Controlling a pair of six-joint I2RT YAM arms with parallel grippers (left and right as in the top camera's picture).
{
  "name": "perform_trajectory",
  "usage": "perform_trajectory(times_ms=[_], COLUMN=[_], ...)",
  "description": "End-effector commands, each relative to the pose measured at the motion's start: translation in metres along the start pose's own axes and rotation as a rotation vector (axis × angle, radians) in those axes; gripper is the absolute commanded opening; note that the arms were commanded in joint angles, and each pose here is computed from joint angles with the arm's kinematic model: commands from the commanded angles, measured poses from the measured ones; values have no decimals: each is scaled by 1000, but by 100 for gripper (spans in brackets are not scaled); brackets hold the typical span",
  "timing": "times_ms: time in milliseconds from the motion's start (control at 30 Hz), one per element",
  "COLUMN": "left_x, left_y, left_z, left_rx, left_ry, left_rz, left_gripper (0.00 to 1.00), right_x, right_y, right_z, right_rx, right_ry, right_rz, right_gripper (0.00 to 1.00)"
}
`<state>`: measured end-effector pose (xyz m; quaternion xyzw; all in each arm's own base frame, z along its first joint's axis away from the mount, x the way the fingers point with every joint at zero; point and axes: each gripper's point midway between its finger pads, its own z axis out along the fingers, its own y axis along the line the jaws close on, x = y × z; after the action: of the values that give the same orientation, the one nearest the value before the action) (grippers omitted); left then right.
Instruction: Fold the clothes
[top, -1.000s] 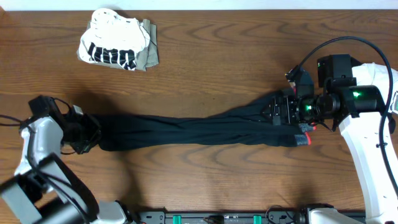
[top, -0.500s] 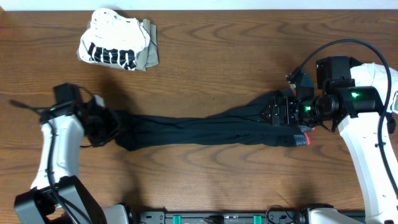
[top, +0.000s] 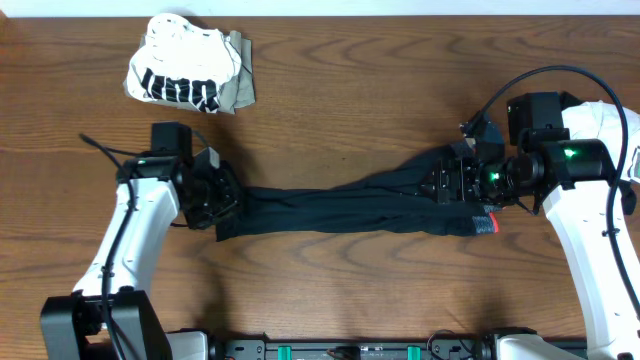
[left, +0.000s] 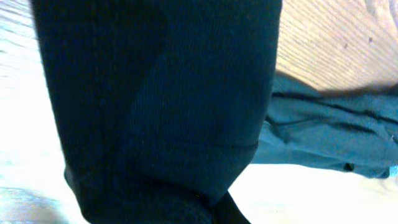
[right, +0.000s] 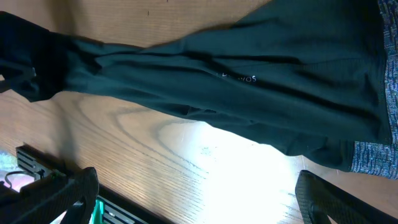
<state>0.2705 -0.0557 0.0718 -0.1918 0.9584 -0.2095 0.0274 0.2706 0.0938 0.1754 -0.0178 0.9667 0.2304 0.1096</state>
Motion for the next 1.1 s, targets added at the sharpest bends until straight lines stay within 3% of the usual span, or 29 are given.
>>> perform_trajectory(times_ms=[0,567,667,733,833,1067], left_x=[-3,13,15,15,17,18], left_y=[-8,-25,-31,-33,-32,-32], left_z=[-4,5,8,9,12,13], left_rx=[-4,-7,-3,-2,-7,-9], left_ry=[-15,24,25,26,38,44], left_rz=[20,87,115,124,124,122], left_gripper=[6,6,16,17,35,37], right_x=[4,3,3,3,4,5], right_y=[1,2,2,2,2,1], right_z=[2,2,2,2,2,2], right_rx=[-2,-2,-2,-3,-2,-2], right_ry=[13,10,10,10,15,17], right_rz=[2,20,20,20,22,23], right_gripper=[99,99,99,99,99,99])
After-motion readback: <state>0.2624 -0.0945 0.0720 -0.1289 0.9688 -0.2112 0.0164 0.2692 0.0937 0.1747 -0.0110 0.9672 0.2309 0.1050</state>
